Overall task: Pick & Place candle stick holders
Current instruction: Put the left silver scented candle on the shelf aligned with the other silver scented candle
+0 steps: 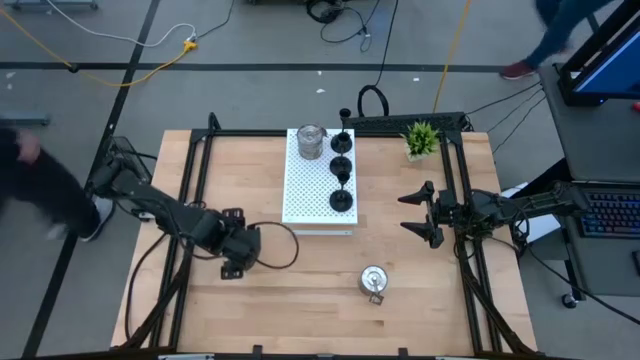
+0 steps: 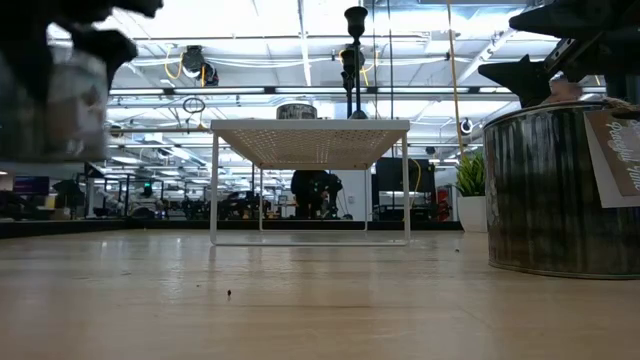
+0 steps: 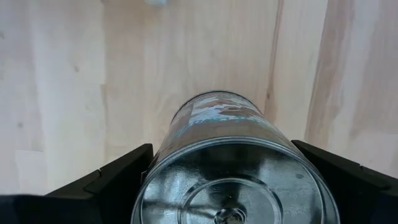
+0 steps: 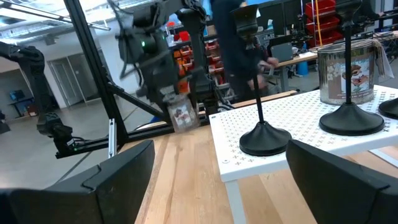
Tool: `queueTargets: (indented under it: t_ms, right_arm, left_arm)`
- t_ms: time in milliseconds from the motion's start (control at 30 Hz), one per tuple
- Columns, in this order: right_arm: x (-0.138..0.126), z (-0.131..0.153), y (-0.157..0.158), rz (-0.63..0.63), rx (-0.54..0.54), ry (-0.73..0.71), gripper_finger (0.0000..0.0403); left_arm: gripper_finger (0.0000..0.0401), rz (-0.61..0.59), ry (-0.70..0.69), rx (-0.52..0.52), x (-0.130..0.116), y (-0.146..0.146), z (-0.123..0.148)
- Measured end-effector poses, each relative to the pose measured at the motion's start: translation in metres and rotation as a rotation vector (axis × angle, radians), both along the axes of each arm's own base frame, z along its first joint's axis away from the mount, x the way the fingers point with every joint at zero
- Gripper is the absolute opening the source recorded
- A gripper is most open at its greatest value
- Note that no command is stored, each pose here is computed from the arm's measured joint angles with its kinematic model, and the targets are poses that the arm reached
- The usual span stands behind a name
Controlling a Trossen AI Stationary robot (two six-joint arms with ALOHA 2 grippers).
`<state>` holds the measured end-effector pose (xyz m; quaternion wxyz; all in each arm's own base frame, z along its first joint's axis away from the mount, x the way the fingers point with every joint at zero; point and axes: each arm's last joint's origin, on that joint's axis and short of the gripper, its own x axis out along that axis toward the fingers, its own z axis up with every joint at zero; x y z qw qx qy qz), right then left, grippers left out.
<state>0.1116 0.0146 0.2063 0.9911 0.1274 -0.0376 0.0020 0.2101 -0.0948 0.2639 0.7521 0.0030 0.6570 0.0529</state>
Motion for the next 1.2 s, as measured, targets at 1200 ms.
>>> queueTargets:
  t_ms: [1200]
  right_arm:
    - [0.000, 0.000, 0.000, -0.001, -0.001, 0.000, 0.0359]
  left_arm:
    - [0.0361, 0.351, -0.345, 0.048, 0.082, 0.116, 0.118]
